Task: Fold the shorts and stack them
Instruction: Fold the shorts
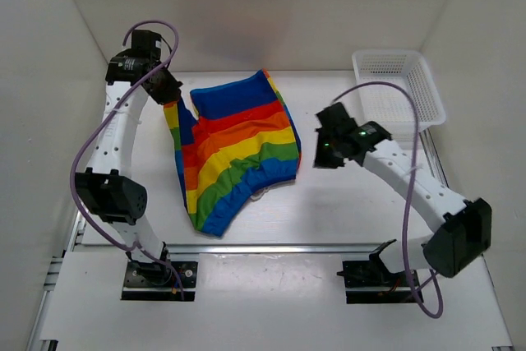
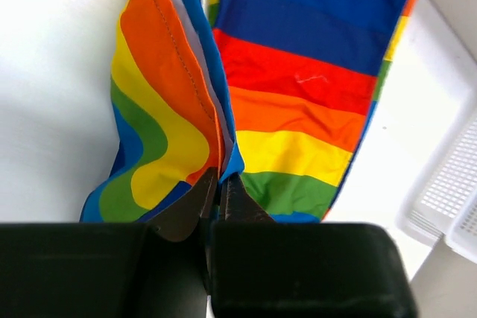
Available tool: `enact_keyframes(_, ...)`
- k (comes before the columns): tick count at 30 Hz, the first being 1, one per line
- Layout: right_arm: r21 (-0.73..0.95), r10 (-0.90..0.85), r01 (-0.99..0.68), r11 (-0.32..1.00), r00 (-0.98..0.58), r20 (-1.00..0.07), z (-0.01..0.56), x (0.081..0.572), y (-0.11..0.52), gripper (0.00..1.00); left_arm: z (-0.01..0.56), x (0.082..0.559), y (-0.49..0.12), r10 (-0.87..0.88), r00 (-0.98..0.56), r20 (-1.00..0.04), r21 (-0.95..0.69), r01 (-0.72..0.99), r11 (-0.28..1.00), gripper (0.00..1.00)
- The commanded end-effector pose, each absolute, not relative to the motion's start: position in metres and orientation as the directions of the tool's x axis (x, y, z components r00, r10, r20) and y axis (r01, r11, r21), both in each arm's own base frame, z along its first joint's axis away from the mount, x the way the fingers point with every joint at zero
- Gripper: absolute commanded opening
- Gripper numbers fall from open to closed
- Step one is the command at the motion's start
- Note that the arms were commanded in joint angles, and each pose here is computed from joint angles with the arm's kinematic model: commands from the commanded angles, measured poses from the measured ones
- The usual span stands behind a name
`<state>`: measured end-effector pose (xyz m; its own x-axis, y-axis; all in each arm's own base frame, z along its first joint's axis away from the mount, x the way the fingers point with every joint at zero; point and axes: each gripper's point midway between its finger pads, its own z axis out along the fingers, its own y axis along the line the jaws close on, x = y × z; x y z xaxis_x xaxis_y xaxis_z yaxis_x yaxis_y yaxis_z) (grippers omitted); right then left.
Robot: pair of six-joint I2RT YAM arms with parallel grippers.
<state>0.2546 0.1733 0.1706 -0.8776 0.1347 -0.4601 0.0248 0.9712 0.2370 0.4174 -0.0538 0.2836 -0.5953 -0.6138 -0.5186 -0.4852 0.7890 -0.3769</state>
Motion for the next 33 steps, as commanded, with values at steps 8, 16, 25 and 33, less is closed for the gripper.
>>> enact_keyframes(8,0.279,-0.234,-0.364,0.889,-0.882,-0.408,0.141,0.244,0.326,0.57,0.292,0.387,-0.019,-0.618,-0.546,-0.566,-0.340,-0.529,0.778,0.10)
enact_keyframes(16,0.296,-0.239,-0.330,0.896,-0.922,-0.303,0.082,0.258,0.373,0.63,0.282,0.356,-0.001,-0.621,-0.547,-0.562,-0.311,-0.556,0.771,0.10)
enact_keyframes(25,0.036,-0.065,-0.073,0.997,-0.977,-0.203,0.006,0.330,0.284,0.59,0.275,0.322,-0.003,-0.585,-0.604,-0.541,-0.301,-0.510,0.805,0.10)
enact_keyframes(33,0.071,-0.003,-0.034,0.997,-0.918,-0.396,0.079,0.418,0.251,0.59,0.241,0.304,-0.032,-0.555,-0.689,-0.466,-0.319,-0.454,0.832,0.10)
